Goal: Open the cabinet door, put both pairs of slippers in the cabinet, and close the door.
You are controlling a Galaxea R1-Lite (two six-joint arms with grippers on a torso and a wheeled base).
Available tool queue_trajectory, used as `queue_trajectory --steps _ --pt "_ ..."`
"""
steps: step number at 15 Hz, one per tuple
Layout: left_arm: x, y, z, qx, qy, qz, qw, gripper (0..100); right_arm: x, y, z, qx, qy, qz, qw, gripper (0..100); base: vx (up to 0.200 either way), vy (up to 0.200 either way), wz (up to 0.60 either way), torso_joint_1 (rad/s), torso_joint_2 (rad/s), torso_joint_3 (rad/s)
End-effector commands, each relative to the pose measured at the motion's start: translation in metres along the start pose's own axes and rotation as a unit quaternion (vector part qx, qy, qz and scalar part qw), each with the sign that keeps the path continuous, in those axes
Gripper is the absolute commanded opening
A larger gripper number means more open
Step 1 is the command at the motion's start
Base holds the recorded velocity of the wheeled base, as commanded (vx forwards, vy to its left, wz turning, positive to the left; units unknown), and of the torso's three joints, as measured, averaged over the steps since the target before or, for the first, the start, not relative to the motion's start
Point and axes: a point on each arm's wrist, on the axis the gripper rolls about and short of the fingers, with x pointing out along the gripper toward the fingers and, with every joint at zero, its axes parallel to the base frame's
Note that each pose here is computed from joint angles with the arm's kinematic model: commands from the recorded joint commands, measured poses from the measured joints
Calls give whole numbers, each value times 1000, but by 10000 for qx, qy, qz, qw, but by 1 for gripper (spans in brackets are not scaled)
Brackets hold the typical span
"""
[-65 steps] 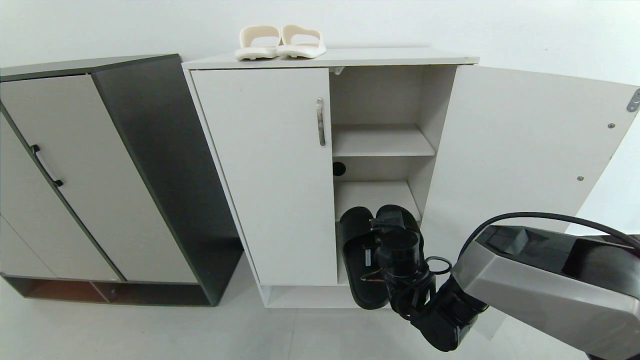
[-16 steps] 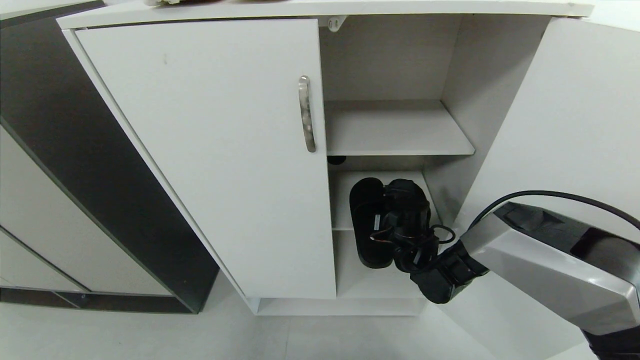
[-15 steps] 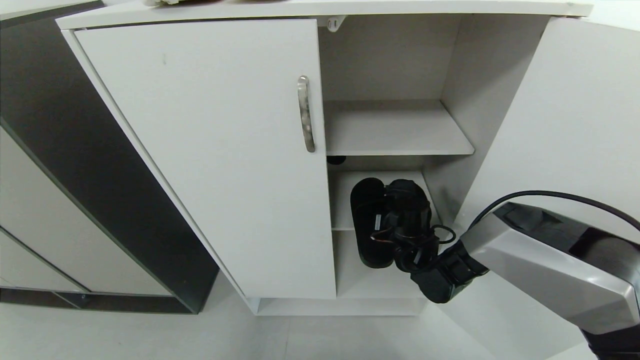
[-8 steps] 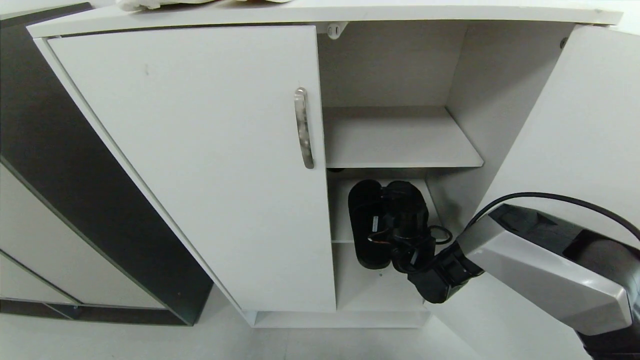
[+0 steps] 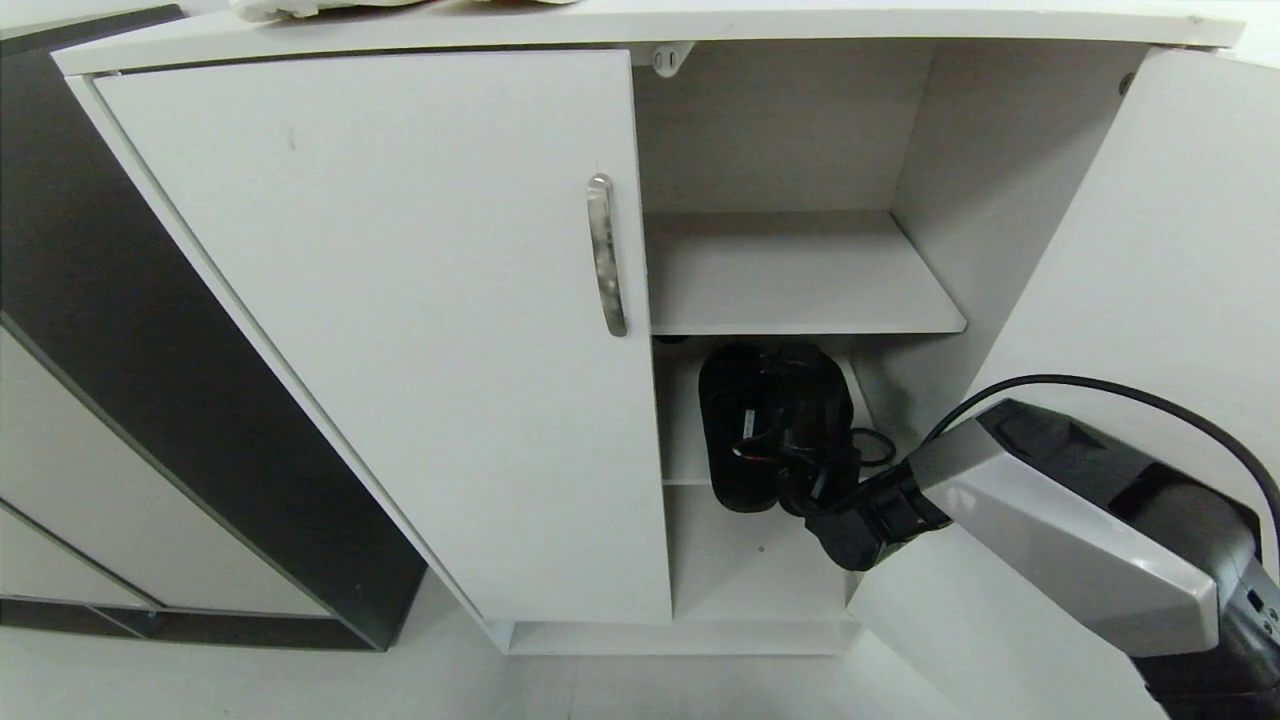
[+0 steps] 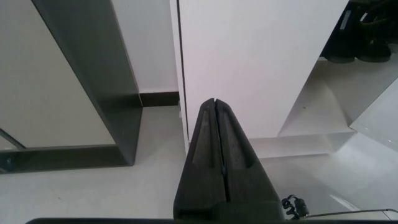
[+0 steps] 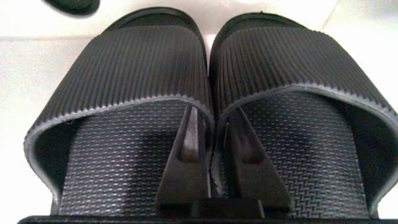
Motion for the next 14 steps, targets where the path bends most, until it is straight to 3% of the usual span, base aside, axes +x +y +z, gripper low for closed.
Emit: queue_trajectory --steps 1,14 --pt "0 0 0 -1 -5 -2 10000 0 5 0 -5 -24 31 -2 10000 0 0 0 0 0 0 0" --pt "0 0 0 -9 3 6 10000 0 19 -5 -5 -84 127 -41 9999 0 0 0 0 0 0 0"
